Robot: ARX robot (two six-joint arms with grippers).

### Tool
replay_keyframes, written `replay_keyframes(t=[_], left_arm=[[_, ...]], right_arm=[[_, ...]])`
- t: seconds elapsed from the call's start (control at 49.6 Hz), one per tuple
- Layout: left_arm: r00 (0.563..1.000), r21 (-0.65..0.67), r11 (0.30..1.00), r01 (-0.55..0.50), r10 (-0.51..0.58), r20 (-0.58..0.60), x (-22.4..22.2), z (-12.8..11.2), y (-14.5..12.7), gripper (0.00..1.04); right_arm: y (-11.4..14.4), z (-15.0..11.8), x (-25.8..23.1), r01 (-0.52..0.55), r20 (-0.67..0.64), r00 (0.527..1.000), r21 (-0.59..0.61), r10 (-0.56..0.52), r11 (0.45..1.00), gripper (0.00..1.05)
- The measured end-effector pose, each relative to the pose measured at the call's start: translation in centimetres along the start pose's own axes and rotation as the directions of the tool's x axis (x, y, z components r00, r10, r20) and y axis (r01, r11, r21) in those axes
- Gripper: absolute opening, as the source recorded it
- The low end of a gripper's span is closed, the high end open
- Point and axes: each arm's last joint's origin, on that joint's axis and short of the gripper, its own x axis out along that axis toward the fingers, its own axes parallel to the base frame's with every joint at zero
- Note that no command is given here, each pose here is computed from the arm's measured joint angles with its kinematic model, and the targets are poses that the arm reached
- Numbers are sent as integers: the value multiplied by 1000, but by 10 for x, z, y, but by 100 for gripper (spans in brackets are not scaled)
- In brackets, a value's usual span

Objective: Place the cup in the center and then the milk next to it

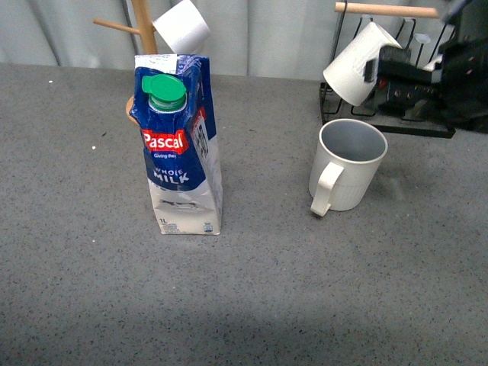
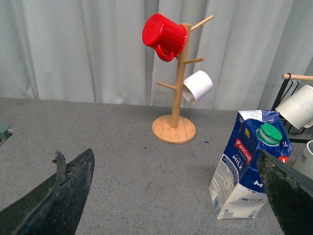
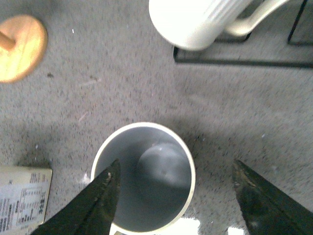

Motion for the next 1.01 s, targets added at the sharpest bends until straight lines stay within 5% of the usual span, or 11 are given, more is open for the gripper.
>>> replay_keyframes(t=[0.161, 0.282, 0.444, 0.666, 1.009], left_arm=[[1000, 0, 1000, 0, 0, 0, 0, 0, 0, 98], [1000, 0, 1000, 0, 0, 0, 0, 0, 0, 98], [1000, 0, 1000, 0, 0, 0, 0, 0, 0, 98], [1000, 0, 1000, 0, 0, 0, 0, 0, 0, 98], [1000, 0, 1000, 0, 0, 0, 0, 0, 0, 98]], right_arm=[[-3, 9, -37, 64, 205, 977, -37, -56, 997, 98], [-14, -8, -50, 202, 516, 846, -74, -136, 977, 79], [-25, -34, -84, 220, 688, 718, -84, -103, 972, 50], [-34, -71, -120, 228, 675, 730, -95, -106, 969, 4], [-46, -98, -154, 232, 674, 730, -93, -110, 968, 1]])
